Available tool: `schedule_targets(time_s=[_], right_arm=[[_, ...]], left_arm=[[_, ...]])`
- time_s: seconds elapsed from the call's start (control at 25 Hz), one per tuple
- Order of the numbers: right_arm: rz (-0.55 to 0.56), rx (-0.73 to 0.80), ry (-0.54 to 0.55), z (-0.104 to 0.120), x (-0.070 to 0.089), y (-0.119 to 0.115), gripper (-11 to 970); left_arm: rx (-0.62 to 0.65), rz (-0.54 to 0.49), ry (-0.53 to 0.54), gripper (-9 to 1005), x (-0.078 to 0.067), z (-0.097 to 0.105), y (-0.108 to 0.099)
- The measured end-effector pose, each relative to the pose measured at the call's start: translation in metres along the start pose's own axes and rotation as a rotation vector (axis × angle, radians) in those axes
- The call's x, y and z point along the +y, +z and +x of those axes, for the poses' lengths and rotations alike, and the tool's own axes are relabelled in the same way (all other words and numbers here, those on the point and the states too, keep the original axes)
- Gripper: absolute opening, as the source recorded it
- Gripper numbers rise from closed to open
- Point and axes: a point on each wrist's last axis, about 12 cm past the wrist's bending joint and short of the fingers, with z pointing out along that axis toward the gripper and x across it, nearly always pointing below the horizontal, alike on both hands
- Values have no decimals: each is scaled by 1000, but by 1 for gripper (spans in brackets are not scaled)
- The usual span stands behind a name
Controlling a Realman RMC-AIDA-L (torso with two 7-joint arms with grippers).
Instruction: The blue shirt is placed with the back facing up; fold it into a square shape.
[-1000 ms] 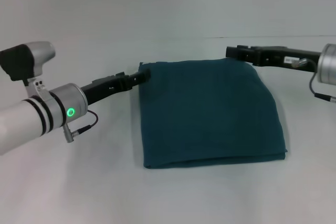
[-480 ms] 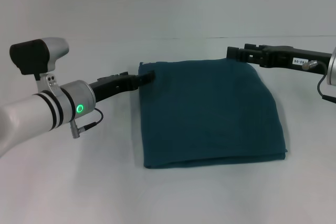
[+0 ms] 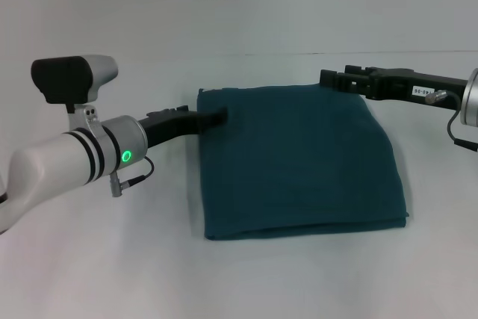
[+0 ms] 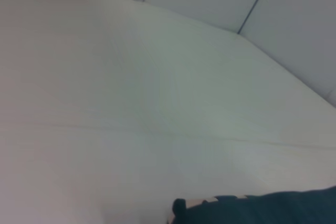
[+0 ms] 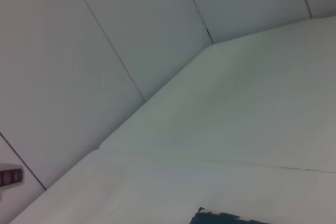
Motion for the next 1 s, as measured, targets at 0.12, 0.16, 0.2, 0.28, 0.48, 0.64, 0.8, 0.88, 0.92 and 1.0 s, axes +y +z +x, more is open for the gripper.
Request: schedule_targets(time_s=[0.12, 0.16, 0.2, 0.28, 0.48, 0.64, 0.8, 0.88, 0.92, 1.0], right_arm=[[3, -1, 1, 1, 0, 0, 779], [5, -1, 0, 1, 0, 0, 779], [7, -2, -1, 1, 0, 1, 779], [13, -4, -2, 2, -1, 1, 779], [19, -7, -4, 1, -1, 1, 779], [17, -9, -7, 0, 0, 3, 779], [15, -10, -8, -1, 1, 5, 779], [15, -10, -8, -1, 1, 5, 779], [15, -10, -9, -1, 1, 5, 779], [19, -11, -9, -1, 0, 5, 778]], left_arm=[[6, 5, 15, 861, -2, 1, 1], [7, 5, 16, 860, -2, 1, 2], [8, 6, 16, 858, -3, 2, 2], [9, 6, 17, 856, -3, 2, 2], [28, 17, 43, 849, -6, 3, 4], [35, 17, 54, 844, -7, 3, 5], [36, 20, 64, 839, -9, 2, 6], [35, 17, 79, 836, -9, 1, 7], [35, 14, 84, 835, -9, 1, 7], [36, 3, 91, 743, -8, 0, 7]])
